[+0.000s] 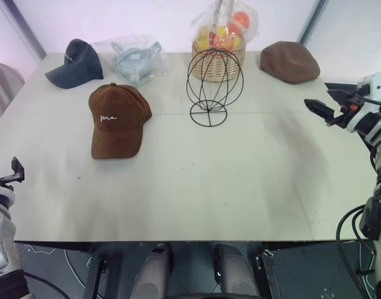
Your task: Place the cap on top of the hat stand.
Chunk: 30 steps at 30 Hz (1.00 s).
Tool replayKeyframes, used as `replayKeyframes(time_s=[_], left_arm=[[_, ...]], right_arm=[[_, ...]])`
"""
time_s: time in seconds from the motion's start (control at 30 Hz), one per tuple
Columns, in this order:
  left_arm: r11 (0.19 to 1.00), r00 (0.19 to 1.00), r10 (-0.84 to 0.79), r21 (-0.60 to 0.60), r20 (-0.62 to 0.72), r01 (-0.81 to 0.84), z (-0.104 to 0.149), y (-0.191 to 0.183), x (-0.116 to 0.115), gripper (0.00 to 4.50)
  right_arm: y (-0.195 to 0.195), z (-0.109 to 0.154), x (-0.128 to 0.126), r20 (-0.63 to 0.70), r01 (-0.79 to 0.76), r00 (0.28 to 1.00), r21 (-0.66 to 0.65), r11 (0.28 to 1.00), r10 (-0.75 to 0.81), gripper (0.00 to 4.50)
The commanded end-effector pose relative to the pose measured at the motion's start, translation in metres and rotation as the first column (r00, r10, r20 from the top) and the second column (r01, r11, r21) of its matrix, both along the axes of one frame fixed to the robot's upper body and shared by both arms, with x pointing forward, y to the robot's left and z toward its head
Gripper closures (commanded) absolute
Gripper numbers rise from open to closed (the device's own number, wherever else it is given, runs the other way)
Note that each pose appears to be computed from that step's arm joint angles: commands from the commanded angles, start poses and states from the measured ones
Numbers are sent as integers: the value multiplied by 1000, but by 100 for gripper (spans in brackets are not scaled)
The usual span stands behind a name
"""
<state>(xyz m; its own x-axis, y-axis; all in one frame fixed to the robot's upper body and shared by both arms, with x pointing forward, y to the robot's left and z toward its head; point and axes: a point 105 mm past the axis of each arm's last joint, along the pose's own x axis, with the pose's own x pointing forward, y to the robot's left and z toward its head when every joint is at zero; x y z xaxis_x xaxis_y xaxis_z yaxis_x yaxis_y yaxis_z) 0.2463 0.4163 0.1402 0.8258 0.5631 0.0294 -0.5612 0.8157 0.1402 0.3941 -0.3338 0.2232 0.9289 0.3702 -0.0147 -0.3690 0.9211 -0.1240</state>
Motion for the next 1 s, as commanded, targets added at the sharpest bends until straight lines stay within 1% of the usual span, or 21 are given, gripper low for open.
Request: replayKeyframes(time_s=[0.03,0.2,1.0], left_arm=[[999,998,-18,29,64,16,18,-3,0,9],[999,995,-33,27,94,30,23,-6,3,9],[999,999,-12,47,49,10,20,-2,2,9]], right_arm=[[-2,19,-1,64,0,998,3,1000,-1,0],[0,17,-1,60,-6,998,4,1000,5,0],[0,19,0,56,-11,998,-11,1000,12,0]])
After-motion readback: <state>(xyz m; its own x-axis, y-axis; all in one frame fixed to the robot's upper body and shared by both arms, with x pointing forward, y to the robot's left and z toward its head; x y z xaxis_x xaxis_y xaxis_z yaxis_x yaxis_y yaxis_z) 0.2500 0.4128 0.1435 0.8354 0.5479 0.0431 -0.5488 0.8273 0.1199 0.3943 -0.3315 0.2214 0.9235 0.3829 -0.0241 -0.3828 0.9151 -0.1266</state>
